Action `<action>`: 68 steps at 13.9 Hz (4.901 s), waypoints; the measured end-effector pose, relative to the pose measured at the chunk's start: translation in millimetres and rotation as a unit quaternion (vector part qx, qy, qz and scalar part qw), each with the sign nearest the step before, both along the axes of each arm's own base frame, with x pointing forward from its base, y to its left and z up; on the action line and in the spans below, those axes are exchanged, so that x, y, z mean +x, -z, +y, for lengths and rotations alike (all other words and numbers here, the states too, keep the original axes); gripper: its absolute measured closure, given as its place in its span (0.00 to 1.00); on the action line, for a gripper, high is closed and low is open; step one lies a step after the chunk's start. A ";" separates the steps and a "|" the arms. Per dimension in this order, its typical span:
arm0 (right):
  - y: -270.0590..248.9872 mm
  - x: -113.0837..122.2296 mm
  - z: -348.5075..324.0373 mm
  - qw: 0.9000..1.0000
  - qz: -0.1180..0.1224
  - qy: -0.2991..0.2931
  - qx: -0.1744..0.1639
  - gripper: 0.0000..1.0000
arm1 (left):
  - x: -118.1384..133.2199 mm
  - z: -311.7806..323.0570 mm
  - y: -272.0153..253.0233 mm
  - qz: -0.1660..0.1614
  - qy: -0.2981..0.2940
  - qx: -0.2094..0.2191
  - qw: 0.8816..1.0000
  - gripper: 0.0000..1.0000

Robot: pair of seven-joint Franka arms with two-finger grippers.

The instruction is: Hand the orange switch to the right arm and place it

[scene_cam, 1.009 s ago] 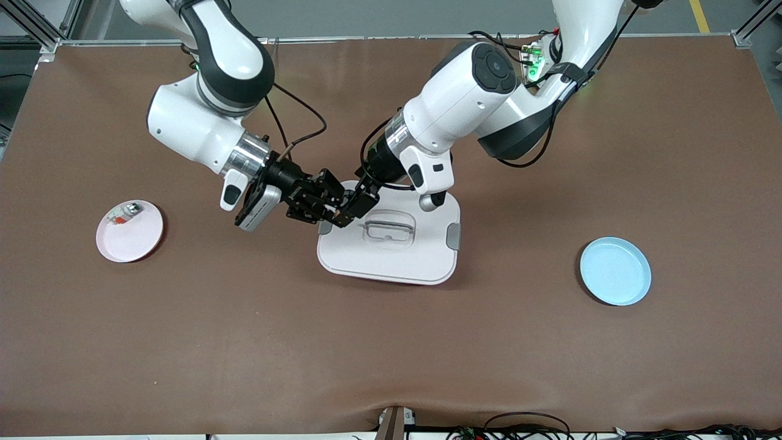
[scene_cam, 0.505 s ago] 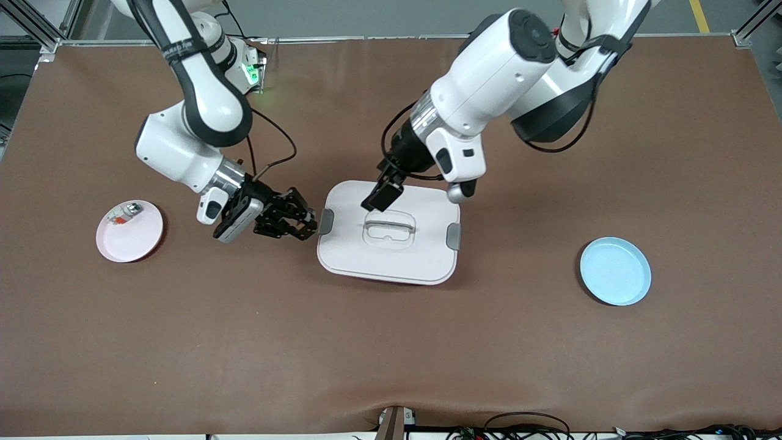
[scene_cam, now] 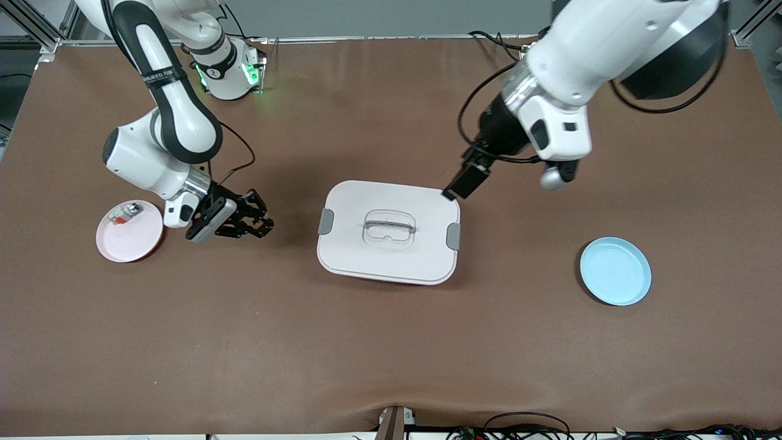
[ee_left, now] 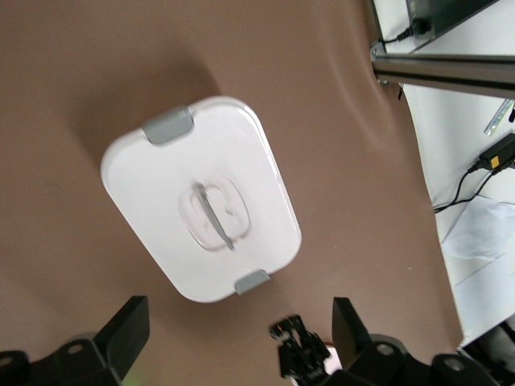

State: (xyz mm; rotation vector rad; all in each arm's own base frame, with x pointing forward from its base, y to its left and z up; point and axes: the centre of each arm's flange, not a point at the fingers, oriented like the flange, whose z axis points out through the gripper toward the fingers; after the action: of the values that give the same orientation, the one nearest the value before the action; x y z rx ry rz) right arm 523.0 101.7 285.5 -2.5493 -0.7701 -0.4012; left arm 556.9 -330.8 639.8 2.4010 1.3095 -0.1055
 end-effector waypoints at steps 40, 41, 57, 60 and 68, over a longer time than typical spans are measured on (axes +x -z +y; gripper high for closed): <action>104.9 -15.4 -275.8 0.847 -0.066 -0.429 -0.307 0.59 | -13.6 291.9 26.1 -0.086 0.464 0.223 0.853 0.00; 106.4 -14.5 -276.1 0.847 -0.066 -0.429 -0.306 0.59 | -12.7 292.6 27.6 -0.085 0.464 0.221 0.853 0.00; 63.0 19.1 -274.1 0.877 -0.003 -0.391 -0.280 0.00 | -9.1 297.2 22.4 -0.096 0.465 0.212 0.854 0.00; 31.9 25.5 -253.8 0.900 0.032 -0.335 -0.278 0.00 | -8.8 303.6 22.2 -0.098 0.462 0.209 0.857 0.00; -101.3 38.9 -229.1 0.936 0.122 -0.163 -0.286 0.00 | -5.8 306.4 25.9 -0.096 0.461 0.205 0.858 0.00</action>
State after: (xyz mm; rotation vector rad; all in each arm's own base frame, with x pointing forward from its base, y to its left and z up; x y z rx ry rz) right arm 561.9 -127.4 386.8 -2.8240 -1.3359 0.2900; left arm 551.1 -24.5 613.9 3.0906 -0.0187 0.1654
